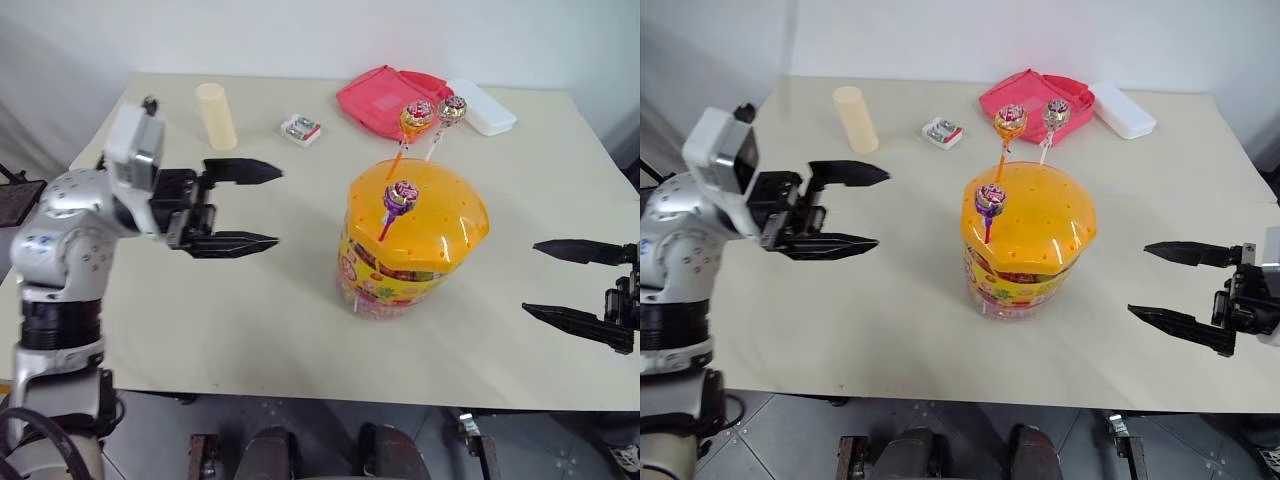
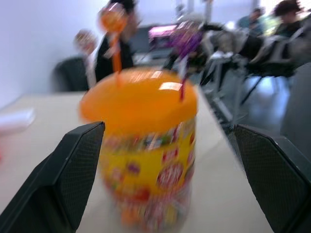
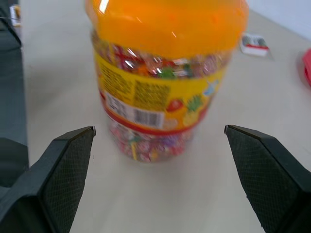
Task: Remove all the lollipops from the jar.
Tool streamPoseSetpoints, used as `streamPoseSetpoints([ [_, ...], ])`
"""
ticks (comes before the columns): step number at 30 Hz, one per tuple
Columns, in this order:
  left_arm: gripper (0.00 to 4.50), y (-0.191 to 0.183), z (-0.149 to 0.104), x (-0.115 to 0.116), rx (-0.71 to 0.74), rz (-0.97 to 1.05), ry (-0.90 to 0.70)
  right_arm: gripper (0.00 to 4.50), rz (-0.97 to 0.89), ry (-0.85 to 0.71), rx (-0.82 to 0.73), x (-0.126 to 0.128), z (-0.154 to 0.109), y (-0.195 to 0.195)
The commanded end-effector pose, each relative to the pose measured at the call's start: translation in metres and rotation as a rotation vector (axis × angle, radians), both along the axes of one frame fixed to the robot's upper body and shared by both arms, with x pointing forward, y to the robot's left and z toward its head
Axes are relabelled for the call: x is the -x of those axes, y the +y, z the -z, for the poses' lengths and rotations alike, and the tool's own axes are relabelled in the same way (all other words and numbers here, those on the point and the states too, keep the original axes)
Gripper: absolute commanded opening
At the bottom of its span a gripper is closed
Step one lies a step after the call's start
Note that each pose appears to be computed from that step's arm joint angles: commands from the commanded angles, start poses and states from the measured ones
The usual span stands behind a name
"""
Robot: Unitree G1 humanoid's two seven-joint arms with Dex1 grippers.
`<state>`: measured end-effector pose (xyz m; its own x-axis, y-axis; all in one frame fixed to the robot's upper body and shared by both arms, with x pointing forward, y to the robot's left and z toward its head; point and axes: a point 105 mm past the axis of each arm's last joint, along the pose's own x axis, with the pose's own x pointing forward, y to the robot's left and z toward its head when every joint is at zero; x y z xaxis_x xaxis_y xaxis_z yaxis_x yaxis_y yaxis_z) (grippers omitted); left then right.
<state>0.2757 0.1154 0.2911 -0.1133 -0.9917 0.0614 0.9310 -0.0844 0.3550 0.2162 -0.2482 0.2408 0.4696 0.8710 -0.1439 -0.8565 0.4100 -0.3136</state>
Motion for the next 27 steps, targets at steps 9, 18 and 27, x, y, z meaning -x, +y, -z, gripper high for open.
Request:
streamPoseSetpoints([
  [9,4.50,-0.071,-0.002,0.004,-0.007,0.293,-0.007,4.45,-0.031,-0.137,-0.051,0.002,-0.029,0.009],
  [18,3.98,-0.085,0.000,0.008,-0.006,0.366,-0.030,4.50,0.062,-0.153,-0.077,0.012,-0.023,0.007],
  [27,1.22,-0.092,-0.008,0.005,0.010,0.368,-0.040,4.50,0.083,-0.178,-0.083,0.013,-0.026,0.005],
])
